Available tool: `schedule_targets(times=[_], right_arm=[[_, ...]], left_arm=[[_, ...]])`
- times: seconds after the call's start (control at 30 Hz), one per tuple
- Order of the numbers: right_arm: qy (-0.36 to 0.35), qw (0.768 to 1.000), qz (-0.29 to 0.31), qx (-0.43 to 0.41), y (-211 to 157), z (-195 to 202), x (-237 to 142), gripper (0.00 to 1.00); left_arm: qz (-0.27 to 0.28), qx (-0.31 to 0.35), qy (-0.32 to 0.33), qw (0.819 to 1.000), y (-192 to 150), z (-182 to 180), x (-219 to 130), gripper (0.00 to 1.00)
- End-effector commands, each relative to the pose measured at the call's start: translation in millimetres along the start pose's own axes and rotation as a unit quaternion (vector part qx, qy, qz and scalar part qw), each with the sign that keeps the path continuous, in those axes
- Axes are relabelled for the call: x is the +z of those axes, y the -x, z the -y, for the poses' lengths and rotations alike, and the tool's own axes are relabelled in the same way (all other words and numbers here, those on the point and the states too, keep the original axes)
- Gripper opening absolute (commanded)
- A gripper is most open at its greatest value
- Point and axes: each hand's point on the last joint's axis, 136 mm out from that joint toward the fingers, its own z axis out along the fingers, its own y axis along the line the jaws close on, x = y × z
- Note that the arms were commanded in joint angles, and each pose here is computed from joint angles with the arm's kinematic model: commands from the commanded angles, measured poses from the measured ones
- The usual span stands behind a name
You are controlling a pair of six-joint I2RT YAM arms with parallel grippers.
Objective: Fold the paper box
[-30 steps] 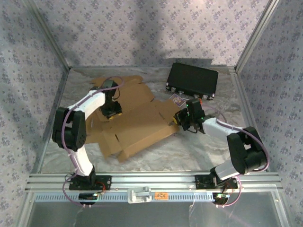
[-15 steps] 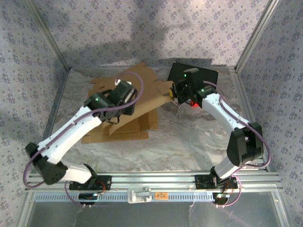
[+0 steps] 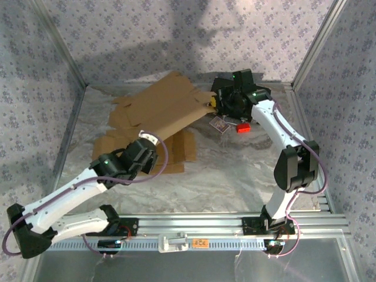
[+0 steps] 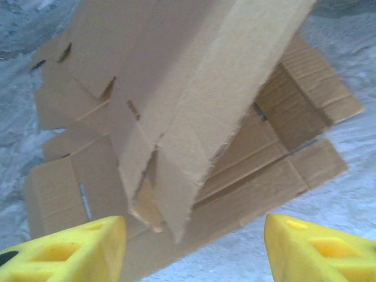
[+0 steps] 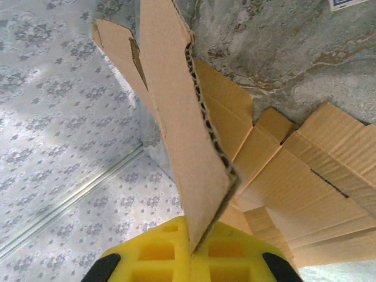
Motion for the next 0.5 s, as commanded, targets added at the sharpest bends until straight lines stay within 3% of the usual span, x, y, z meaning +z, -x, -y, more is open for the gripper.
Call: schedule_targets(times=[0.0, 0.33, 0.43, 0.47], right_arm=[[-0.013, 1.000, -0.013, 0.022, -1, 0, -4, 0.00], [-0.014, 0.999, -0.017, 0.035, 3, 0, -11, 0.00], [-0.012, 0.999, -0.015, 0.034, 6, -2, -12, 0.00], [-0.011, 0.999, -0.015, 0.034, 7, -3, -13, 0.00]], left_arm=[[0.019, 0.033, 0.074, 0.997, 21, -12, 12, 0.63], [0.007, 0.095, 0.109, 0.989, 33, 0, 45, 0.59], [0.009, 0.098, 0.123, 0.987, 35, -8, 48, 0.50], [0.008, 0.099, 0.124, 0.987, 35, -10, 49, 0.42]])
